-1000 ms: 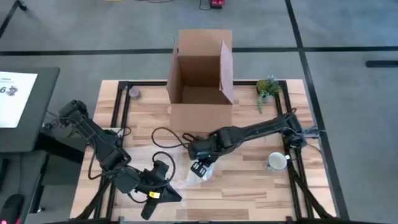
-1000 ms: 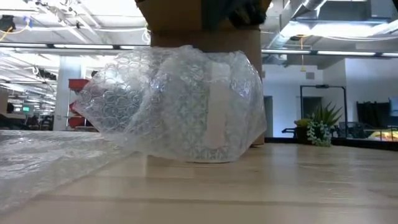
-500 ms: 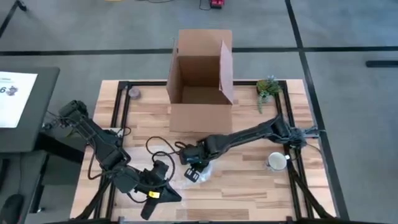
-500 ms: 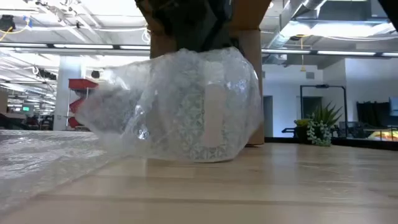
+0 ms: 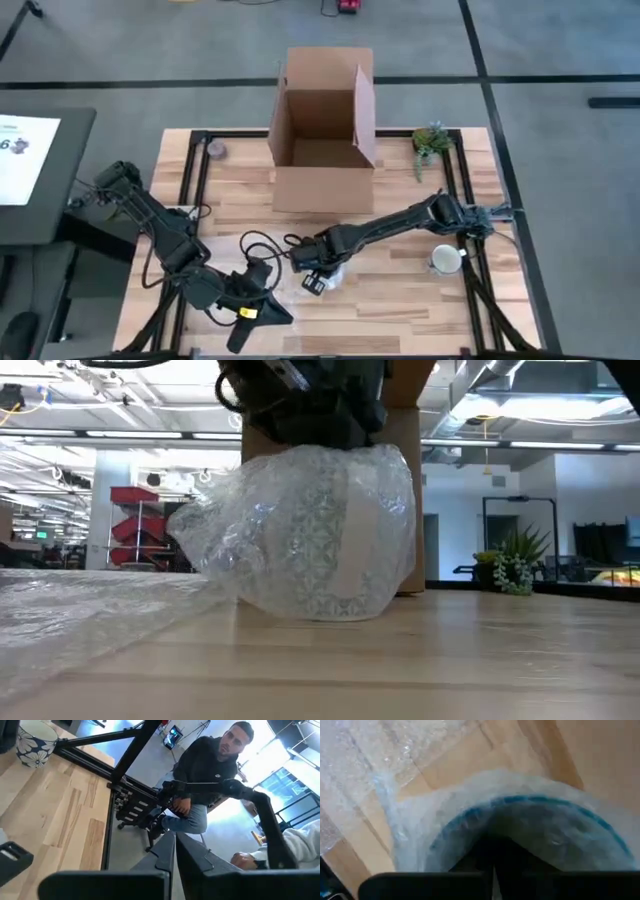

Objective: Wrap mug
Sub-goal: Wrap the blue patterned mug with the right transparent bubble wrap

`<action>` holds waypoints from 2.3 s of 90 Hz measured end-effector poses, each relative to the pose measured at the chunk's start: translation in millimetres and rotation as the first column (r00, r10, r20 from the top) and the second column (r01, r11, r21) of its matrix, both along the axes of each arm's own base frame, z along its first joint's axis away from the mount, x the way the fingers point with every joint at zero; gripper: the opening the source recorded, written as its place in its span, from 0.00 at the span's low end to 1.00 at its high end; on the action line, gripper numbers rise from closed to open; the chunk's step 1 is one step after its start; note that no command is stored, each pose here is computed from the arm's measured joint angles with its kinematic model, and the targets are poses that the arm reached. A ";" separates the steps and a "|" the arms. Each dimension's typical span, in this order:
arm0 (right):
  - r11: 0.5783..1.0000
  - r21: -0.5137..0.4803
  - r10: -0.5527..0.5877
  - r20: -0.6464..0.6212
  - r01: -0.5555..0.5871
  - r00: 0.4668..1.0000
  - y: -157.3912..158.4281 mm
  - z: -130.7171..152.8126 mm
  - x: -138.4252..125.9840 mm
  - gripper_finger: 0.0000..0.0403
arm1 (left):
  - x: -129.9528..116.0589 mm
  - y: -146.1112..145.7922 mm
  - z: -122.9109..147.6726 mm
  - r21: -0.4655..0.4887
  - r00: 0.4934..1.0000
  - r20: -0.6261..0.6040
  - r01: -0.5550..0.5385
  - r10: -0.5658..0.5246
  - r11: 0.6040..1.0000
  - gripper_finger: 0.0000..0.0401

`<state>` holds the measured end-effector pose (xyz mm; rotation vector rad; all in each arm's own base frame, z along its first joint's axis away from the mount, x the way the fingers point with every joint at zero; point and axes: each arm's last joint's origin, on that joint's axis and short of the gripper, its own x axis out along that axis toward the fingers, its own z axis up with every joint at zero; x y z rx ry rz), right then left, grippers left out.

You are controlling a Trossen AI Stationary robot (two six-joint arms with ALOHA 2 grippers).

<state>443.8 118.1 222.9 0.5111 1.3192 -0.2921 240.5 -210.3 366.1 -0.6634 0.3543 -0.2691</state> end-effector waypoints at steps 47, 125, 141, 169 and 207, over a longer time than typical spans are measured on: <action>0.992 0.121 0.018 0.219 -0.045 0.976 4.7 85.4 -29.5 0.00 | 0.0 0.0 0.1 -0.001 1.000 0.000 0.000 0.000 1.000 0.00; 0.999 -0.021 -0.032 0.039 0.033 0.999 -13.7 20.2 -4.3 0.00 | 1.2 -2.6 15.0 -0.070 0.991 0.133 0.015 -0.006 0.997 0.00; 0.999 0.004 -0.047 0.092 0.047 0.995 -12.6 50.6 -17.6 0.00 | 1.3 -2.9 21.1 -0.101 0.983 0.183 0.020 -0.002 0.995 0.00; 0.999 0.041 0.017 0.194 -0.025 0.981 6.8 71.5 -24.9 0.00 | -0.7 -1.0 46.7 -0.190 0.914 0.404 0.045 0.037 0.981 0.00; 1.000 -0.018 -0.001 -0.023 0.001 1.000 -1.9 -18.9 8.0 0.00 | -1.1 4.2 55.9 -0.219 0.870 0.476 -0.028 0.132 0.975 0.00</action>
